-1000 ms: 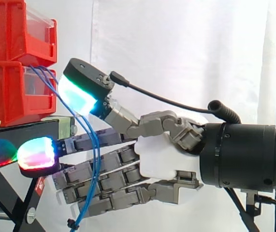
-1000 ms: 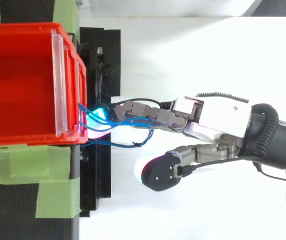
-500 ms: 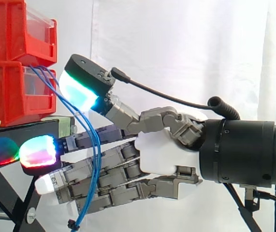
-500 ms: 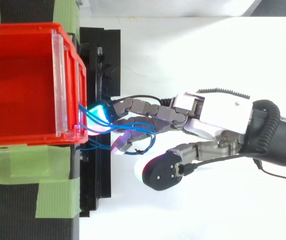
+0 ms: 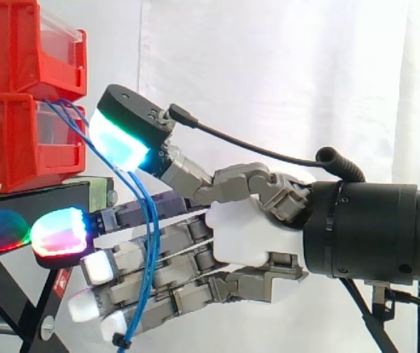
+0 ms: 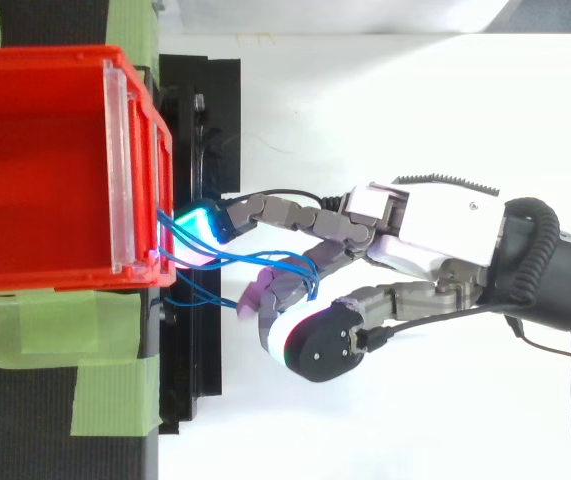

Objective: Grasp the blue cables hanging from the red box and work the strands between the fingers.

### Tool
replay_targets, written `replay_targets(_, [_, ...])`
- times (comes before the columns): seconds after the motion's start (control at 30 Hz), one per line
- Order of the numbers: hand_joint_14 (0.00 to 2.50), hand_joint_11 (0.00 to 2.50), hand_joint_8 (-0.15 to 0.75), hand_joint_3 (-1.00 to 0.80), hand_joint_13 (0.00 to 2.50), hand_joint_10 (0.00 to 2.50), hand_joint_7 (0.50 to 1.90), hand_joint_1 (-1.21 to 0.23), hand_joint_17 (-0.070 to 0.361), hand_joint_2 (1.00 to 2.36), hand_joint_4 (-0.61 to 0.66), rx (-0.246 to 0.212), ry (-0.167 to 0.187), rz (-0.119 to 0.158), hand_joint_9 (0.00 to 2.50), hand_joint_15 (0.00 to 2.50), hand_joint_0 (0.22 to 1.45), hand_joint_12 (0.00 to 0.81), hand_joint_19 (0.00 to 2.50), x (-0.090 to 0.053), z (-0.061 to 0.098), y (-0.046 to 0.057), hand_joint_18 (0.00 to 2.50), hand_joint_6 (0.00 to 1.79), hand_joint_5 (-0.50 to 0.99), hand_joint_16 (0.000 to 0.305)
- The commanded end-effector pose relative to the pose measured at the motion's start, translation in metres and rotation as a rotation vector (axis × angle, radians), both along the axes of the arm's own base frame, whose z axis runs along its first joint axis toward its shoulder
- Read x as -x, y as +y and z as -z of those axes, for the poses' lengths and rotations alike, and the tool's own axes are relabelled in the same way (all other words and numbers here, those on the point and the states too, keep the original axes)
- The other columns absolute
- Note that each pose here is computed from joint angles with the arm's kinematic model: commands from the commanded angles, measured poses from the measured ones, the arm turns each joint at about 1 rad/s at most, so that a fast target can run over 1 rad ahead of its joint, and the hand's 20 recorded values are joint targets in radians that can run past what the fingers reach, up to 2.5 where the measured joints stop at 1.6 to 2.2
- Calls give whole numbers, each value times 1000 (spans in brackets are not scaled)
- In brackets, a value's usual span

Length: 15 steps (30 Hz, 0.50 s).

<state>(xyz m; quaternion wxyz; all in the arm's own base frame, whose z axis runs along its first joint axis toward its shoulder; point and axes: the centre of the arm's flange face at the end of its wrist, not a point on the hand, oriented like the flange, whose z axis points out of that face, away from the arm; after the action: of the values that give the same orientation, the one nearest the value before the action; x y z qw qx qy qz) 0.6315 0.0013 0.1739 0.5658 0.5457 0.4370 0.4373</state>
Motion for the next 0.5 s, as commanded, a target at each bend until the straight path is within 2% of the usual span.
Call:
replay_targets(0.0, [18,1261,462,-1000,972,13,700,-539,167,1000,277,0,0,0,901,958,740,532,533,0,0,0,954,7,-156,74])
replay_targets(0.27, [48,1653,433,-1000,1199,51,719,-551,174,1000,299,0,0,-1,985,1551,748,520,964,0,0,1,1228,8,-112,77])
replay_targets(0.3, [248,1665,434,-1000,1181,143,719,-555,171,1000,300,0,0,0,978,1514,750,512,1014,0,0,0,1255,8,-102,76])
replay_targets(0.4, [438,1663,434,-1000,1157,319,727,-557,170,1000,303,0,0,0,962,1497,752,509,1080,0,0,0,1291,8,-94,76])
replay_targets(0.47, [451,1681,427,-1000,1152,331,727,-557,170,1000,303,0,0,0,957,1506,753,510,1068,0,0,0,1291,8,-93,76])
